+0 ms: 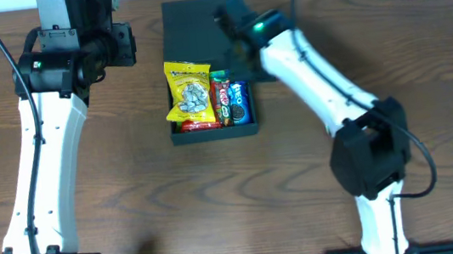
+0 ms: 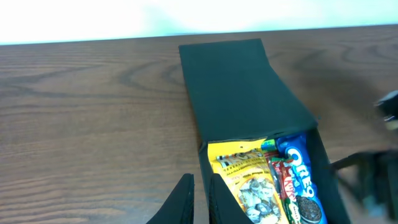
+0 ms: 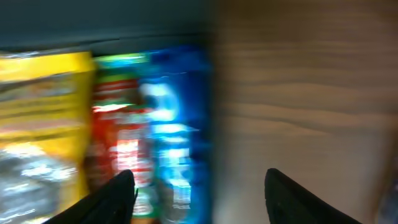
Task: Pack container
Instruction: 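Reach the right gripper to the dark blue bar and grasp it, then carry the dark blue bar into the box with the right gripper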
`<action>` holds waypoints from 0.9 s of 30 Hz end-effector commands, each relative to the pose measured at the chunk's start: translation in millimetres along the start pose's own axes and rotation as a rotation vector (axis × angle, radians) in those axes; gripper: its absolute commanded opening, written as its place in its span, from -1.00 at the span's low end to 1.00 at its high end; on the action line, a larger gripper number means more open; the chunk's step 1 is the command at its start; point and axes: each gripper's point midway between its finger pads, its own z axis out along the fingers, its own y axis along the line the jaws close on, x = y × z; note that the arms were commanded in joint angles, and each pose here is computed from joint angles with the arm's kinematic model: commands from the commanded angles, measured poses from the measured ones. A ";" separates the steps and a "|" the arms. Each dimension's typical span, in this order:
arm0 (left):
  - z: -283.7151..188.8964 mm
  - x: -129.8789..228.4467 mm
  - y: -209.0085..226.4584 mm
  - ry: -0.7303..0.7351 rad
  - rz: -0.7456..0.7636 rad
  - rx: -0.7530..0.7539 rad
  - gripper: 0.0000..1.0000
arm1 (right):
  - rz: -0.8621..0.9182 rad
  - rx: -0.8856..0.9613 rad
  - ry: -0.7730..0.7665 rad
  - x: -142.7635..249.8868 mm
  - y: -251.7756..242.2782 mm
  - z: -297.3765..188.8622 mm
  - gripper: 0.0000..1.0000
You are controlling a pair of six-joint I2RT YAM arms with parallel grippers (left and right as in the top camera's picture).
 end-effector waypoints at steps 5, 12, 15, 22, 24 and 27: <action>-11.0 -10.5 -1.0 -0.035 -0.007 0.002 -0.78 | 0.161 0.174 0.053 -16.2 -122.0 8.4 0.25; -11.0 -10.5 -1.1 -0.035 -0.008 0.002 -0.78 | 0.175 0.218 0.166 14.3 -168.2 48.0 0.25; -11.0 -10.6 -1.2 -0.035 -0.007 0.003 -0.78 | 0.204 0.220 0.183 20.1 -180.5 57.5 0.25; -11.3 -15.8 -1.4 -0.056 -0.004 0.003 -0.78 | 0.190 0.097 0.211 30.1 -182.9 84.2 0.20; -11.4 -17.9 -1.4 -0.065 -0.003 0.003 -0.78 | 0.183 0.044 0.219 34.1 -179.5 91.9 0.18; -11.6 -21.2 -1.5 -0.078 0.000 0.004 -0.76 | 0.171 0.001 0.220 35.8 -177.0 97.3 0.06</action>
